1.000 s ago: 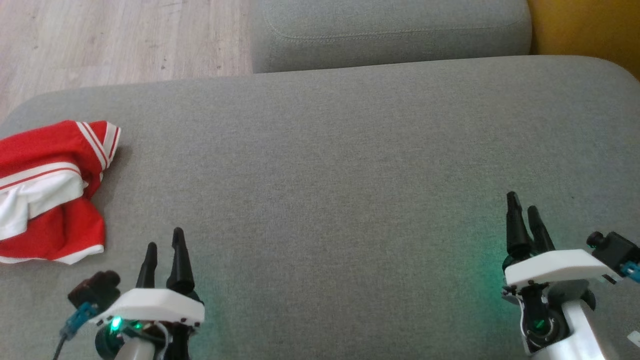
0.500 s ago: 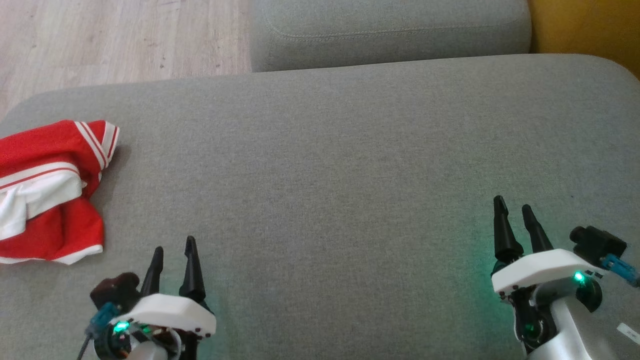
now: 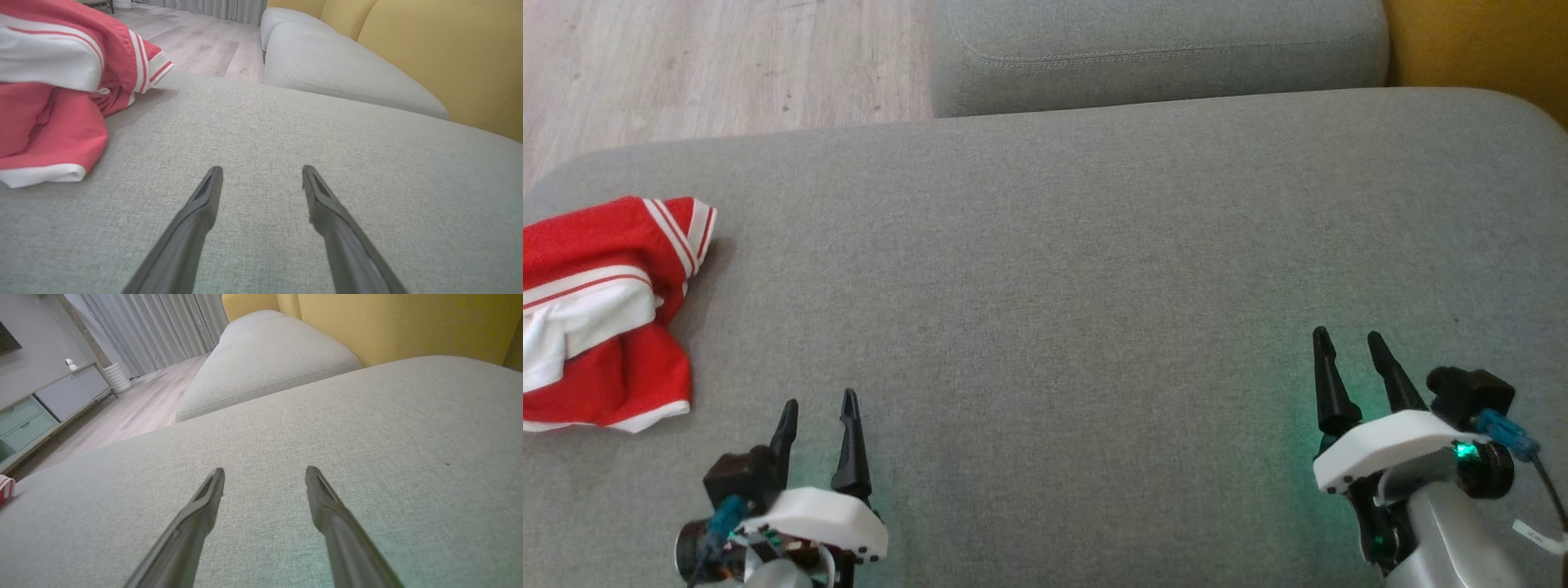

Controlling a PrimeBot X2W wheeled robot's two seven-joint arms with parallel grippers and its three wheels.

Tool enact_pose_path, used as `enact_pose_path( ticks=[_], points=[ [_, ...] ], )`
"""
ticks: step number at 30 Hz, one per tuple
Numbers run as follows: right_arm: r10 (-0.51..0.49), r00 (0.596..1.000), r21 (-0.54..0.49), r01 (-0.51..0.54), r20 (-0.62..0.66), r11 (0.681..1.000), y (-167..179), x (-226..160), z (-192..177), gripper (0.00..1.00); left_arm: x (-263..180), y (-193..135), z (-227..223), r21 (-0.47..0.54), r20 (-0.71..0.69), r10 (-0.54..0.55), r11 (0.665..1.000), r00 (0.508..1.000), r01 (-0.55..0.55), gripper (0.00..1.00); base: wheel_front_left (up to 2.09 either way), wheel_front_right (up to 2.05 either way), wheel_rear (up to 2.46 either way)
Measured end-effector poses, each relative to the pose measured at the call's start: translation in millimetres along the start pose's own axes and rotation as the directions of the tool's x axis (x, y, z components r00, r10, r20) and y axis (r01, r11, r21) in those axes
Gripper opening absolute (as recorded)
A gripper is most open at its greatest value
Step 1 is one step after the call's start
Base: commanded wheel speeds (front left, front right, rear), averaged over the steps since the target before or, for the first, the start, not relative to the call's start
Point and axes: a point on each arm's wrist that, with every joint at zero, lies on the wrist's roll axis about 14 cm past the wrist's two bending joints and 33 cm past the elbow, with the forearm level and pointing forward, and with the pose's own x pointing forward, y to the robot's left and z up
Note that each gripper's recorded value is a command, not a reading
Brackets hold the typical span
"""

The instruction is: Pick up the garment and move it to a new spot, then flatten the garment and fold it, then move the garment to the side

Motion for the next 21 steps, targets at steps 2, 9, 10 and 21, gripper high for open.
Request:
enact_pose_path(
  ticks=[2, 9, 10, 21],
  points=[
    [0.004, 1.0, -0.027, -0.004, 0.004, 1.0, 0.5, 0.2, 0.1, 1.0, -0.1, -0.1, 0.7, 0.024, 0.007, 0.002, 1.0, 1.0, -0.002, 1.0, 0.0, 0.0, 0.0],
    [0.013, 1.0, -0.117, -0.013, 0.002, 0.993, 1.0, -0.6, -1.7, 1.0, -1.0, -3.0, 4.0, 0.098, 0.032, -0.01, 0.995, 0.999, 0.007, 1.0, 0.0, 0.0, 0.0],
    [0.016, 1.0, -0.129, -0.015, 0.003, 0.992, 1.6, -0.8, -1.8, 1.0, -1.2, -3.7, 4.7, 0.11, 0.036, -0.013, 0.994, 0.999, 0.009, 1.0, 0.0, 0.0, 0.0],
    [0.035, 0.999, -0.255, -0.038, -0.016, 0.966, 3.5, -3.0, -9.4, 1.0, -1.1, -7.9, 7.9, 0.225, 0.065, -0.03, 0.974, 0.997, 0.014, 1.0, 0.0, 0.0, 0.0]
  ],
)
